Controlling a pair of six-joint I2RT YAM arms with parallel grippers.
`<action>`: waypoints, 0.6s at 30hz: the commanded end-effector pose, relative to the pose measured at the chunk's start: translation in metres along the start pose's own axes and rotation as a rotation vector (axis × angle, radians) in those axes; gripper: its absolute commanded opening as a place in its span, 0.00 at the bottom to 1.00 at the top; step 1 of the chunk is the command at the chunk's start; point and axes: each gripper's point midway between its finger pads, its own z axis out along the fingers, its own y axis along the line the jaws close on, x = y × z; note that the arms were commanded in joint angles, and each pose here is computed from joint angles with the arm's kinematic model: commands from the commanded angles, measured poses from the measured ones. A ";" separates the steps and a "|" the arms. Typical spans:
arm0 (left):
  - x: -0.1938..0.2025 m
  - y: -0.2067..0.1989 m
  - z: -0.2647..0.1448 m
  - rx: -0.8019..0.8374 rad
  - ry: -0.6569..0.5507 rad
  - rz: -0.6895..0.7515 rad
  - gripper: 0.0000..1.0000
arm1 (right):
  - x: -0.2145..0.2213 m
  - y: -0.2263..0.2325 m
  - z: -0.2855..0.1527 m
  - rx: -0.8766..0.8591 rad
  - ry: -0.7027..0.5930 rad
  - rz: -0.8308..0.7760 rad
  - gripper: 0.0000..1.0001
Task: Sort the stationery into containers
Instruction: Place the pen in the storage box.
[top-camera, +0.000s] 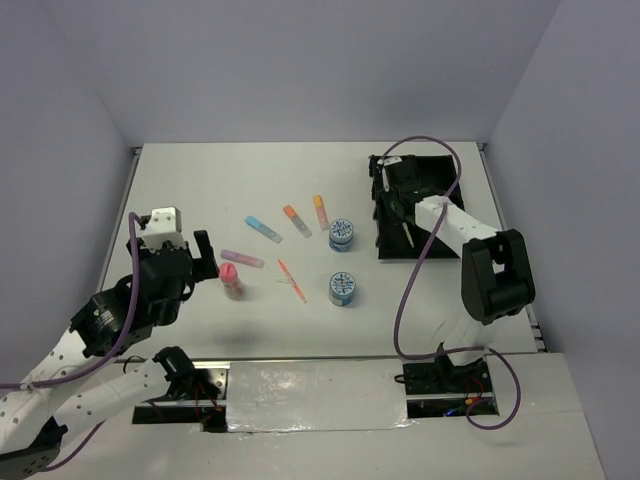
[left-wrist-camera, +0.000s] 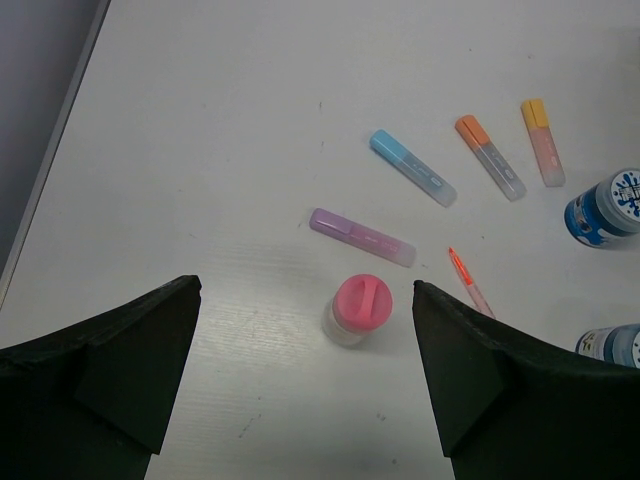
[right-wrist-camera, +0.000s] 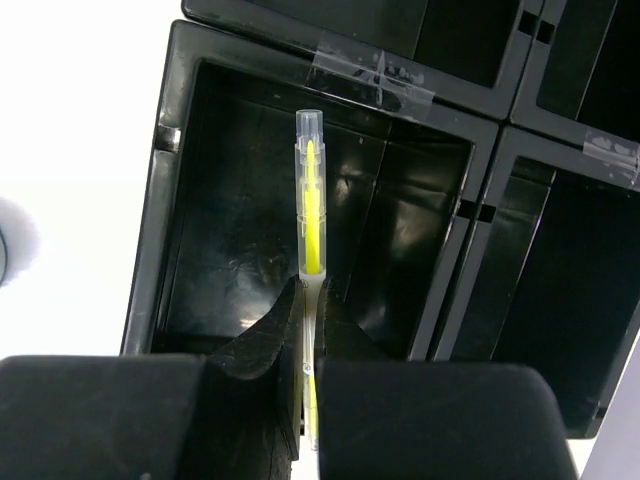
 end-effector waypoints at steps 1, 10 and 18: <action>-0.003 -0.005 0.003 0.012 -0.012 0.014 0.99 | -0.017 -0.003 0.003 0.011 -0.076 -0.010 0.02; -0.003 -0.006 0.004 0.018 -0.009 0.017 0.99 | -0.015 0.001 0.006 -0.005 -0.068 -0.010 0.12; -0.003 -0.006 0.004 0.021 -0.013 0.014 0.99 | -0.008 0.006 0.013 -0.015 -0.040 -0.011 0.14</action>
